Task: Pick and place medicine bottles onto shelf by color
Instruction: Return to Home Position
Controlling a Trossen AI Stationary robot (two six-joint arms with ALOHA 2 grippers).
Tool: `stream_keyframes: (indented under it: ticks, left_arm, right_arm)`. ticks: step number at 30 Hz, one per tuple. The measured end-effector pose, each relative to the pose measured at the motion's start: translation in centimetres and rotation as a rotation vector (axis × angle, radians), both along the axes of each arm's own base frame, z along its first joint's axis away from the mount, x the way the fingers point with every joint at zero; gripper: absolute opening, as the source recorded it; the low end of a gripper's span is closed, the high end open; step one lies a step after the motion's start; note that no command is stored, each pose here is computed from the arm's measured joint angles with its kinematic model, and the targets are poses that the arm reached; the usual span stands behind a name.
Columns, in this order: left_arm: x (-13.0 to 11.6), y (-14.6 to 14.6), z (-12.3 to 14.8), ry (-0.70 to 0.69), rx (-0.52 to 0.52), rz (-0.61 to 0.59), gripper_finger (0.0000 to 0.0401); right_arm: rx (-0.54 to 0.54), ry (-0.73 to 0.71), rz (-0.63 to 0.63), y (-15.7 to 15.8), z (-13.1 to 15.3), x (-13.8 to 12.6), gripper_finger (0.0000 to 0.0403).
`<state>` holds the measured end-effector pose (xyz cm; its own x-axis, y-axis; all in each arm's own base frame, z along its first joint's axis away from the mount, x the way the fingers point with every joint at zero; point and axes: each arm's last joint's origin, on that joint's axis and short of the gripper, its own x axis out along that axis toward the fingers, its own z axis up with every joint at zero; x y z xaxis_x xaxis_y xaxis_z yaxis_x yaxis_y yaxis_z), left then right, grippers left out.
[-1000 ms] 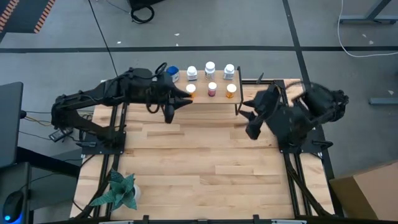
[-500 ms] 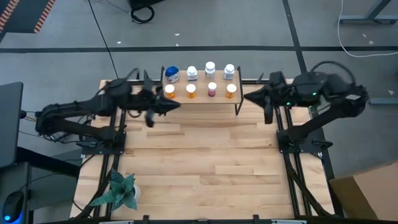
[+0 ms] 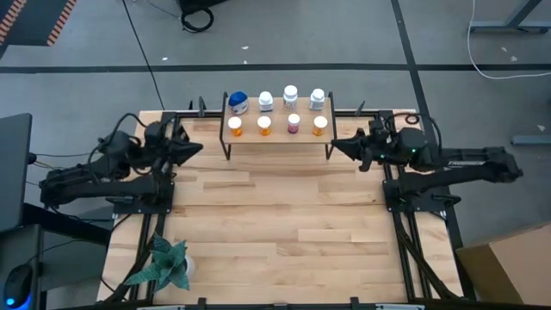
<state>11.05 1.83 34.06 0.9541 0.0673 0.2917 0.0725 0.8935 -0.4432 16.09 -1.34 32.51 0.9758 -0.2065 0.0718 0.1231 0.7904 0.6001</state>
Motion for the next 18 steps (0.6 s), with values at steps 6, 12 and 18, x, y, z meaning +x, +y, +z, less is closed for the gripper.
stream_keyframes:
  ticks: [6, 12, 18]
  left_arm:
    - [-0.5, -0.1, -4.8, -0.024, -0.111, -0.029, 0.0001]
    - [-0.3, 0.0, -9.6, -0.141, -0.222, -0.087, 0.0001]
    - [-0.3, 0.1, -13.3, -0.150, -0.295, -0.060, 0.0000]
  right_arm:
    - [0.142, 0.035, 0.039, -1.0, -4.9, -1.2, 0.0004]
    - [0.138, 0.007, 0.013, -1.5, -7.6, -2.1, 0.0003]
    - [0.182, -0.018, -0.007, -1.5, -11.5, -3.5, 0.0003]
